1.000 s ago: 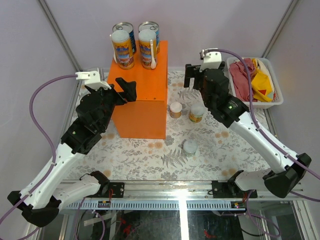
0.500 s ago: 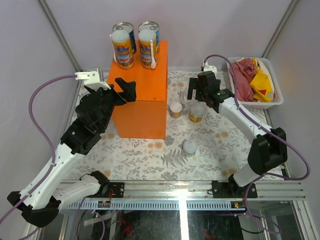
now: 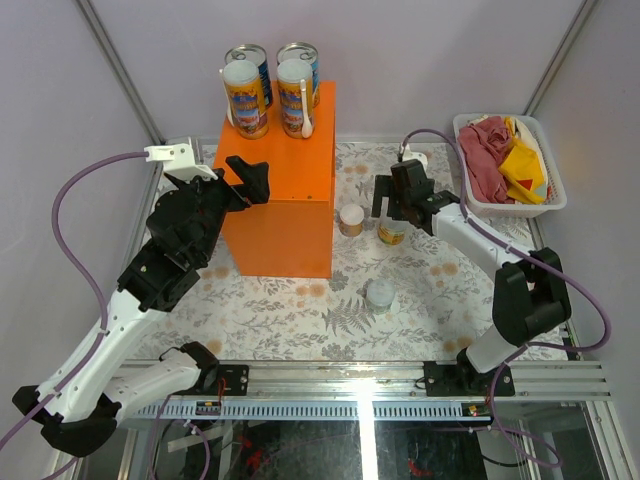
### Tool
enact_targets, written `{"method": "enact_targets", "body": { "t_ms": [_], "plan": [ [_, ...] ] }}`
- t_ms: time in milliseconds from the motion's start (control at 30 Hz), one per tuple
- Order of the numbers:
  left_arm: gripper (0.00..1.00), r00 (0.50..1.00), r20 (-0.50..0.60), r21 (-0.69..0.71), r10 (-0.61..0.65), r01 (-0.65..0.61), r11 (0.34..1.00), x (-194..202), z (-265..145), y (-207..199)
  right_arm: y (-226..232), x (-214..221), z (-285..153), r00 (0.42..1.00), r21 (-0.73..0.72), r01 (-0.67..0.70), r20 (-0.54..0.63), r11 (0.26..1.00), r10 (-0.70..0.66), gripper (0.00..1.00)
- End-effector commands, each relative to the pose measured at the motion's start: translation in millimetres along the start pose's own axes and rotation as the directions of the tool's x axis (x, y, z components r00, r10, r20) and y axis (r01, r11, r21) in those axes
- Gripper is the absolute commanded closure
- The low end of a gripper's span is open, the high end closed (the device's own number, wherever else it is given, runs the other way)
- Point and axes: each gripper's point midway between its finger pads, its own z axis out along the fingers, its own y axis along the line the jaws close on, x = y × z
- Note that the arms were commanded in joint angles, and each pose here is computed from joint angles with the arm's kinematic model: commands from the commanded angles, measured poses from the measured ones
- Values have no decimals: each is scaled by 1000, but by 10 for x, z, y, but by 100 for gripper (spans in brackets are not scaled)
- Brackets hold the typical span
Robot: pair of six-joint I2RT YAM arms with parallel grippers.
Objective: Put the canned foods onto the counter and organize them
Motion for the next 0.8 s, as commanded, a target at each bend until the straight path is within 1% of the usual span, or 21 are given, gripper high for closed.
{"method": "enact_targets", "body": {
  "t_ms": [0, 300, 367, 600, 667, 700, 733, 767],
  "plan": [
    [0, 1000, 14, -17, 19, -19, 1000, -33, 0, 48, -10, 0, 99, 1000, 10, -20, 23, 1000, 19, 1],
    [0, 1000, 9, -20, 30, -30, 999, -15, 22, 55, -41, 124, 224, 1000, 27, -9, -1, 1000, 9, 1],
    [0, 999, 11, -24, 32, -32, 999, -19, 22, 65, -61, 217, 315, 1000, 41, -1, -26, 999, 2, 0],
    [0, 999, 10, -32, 40, -40, 999, -19, 22, 93, -80, 280, 426, 999, 56, 6, -32, 998, -4, 1],
    [0, 999, 10, -33, 41, -40, 999, -16, 21, 99, -78, 288, 445, 1000, 57, 6, -31, 998, -5, 5],
    [0, 999, 10, -37, 42, -41, 998, -13, 25, 109, -72, 273, 445, 1000, 53, 6, -24, 999, -5, 11],
    [0, 999, 9, -36, 42, -42, 998, -10, 22, 108, -72, 267, 442, 1000, 51, 7, -18, 999, -6, 20],
    [0, 999, 11, -37, 41, -41, 998, -16, 19, 114, -66, 253, 434, 1000, 46, 8, -9, 999, -7, 32]
  ]
}}
